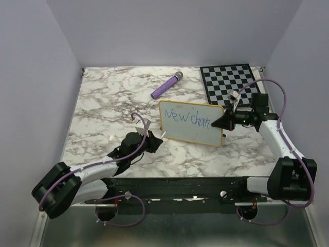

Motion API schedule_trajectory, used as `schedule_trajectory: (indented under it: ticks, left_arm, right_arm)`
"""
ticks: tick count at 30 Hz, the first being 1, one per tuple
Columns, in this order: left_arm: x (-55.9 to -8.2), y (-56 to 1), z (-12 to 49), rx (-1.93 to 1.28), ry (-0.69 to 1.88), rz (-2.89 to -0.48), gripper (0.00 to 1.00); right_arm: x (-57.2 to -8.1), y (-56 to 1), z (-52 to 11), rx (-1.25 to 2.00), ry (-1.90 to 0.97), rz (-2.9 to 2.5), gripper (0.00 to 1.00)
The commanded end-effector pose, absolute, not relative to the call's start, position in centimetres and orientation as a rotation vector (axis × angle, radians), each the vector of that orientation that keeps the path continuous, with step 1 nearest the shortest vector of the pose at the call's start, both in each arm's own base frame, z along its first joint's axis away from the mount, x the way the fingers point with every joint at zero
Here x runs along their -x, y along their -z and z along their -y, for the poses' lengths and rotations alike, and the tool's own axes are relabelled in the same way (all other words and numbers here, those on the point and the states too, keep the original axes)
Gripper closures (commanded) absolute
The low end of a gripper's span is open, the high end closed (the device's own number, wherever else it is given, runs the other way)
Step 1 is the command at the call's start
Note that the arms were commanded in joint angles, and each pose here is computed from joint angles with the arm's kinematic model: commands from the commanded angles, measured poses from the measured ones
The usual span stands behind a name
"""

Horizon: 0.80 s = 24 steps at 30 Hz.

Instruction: Write a sentence on the whiteboard

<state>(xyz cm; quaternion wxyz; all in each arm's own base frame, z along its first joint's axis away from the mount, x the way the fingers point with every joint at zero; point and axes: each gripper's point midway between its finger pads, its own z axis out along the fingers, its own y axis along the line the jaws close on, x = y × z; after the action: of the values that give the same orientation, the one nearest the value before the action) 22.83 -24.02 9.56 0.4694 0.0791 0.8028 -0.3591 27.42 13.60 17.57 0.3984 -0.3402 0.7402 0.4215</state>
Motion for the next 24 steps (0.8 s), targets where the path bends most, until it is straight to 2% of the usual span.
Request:
schedule_trajectory:
  ticks: [1, 10, 24]
  left_arm:
    - [-24.5, -12.1, 25.9, -0.218, 0.921, -1.899, 1.0]
    - [-26.4, -12.0, 27.3, -0.217, 0.909, -1.91, 1.0]
    - [-25.5, -11.3, 26.1, -0.195, 0.888, -1.932, 1.0]
  right_arm:
    - [-27.2, -18.0, -13.8, 0.876, -1.081, -1.862, 0.99]
    - [-27.2, -18.1, -13.8, 0.877, -1.082, -1.86, 0.99]
    - [-27.3, -18.0, -13.8, 0.877, -1.083, -1.861, 0.99]
